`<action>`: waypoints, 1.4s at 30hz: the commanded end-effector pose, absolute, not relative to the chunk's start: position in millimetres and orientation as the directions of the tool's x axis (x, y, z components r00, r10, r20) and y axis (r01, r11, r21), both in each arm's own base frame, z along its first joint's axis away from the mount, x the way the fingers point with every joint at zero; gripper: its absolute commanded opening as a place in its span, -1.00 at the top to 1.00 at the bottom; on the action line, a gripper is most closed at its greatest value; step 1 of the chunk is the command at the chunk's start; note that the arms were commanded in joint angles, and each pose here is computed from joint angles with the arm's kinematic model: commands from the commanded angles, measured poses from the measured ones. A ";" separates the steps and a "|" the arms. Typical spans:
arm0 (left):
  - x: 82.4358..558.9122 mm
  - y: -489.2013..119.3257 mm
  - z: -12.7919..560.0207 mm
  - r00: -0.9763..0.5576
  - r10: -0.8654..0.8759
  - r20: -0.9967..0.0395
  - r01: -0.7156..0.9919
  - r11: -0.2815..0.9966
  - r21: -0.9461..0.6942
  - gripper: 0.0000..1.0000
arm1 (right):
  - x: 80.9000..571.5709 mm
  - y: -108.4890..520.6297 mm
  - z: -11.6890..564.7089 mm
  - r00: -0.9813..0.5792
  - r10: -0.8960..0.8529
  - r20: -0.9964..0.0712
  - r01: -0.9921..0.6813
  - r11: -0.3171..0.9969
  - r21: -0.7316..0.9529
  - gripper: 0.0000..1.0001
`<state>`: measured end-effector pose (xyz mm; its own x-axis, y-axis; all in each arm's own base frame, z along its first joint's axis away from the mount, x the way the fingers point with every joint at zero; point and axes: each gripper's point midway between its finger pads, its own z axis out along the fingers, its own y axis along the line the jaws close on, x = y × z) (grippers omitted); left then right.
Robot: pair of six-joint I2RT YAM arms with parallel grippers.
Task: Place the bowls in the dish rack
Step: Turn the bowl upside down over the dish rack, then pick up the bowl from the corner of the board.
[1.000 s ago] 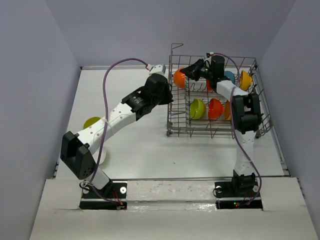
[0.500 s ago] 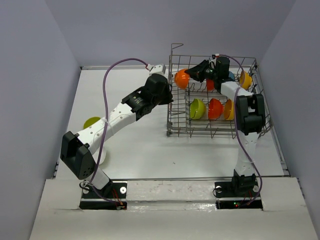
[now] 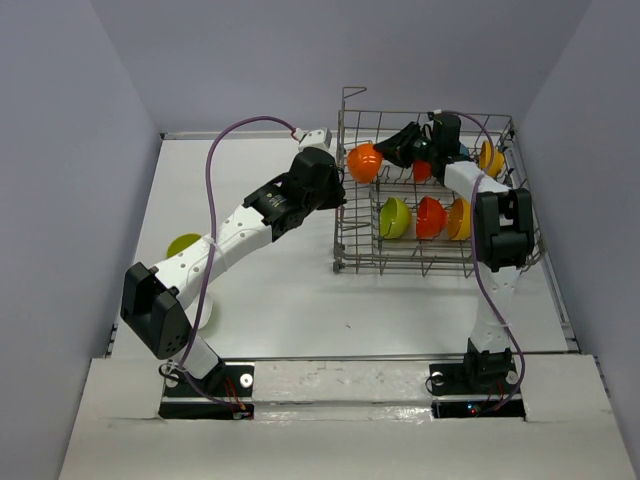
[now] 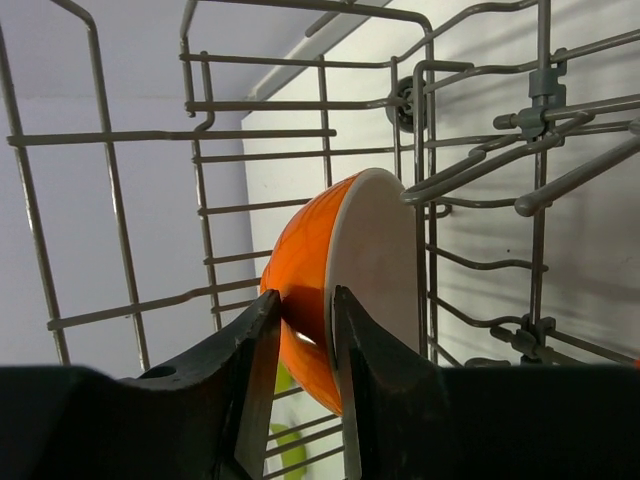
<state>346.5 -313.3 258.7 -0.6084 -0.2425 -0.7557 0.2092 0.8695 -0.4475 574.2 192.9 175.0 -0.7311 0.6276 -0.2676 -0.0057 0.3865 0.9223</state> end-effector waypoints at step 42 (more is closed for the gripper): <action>343.9 -269.7 376.4 -0.354 -0.337 -0.872 0.219 0.877 -0.428 -0.56 | 509.1 126.7 398.8 -0.406 0.503 -0.763 -0.201 0.765 0.612 -0.06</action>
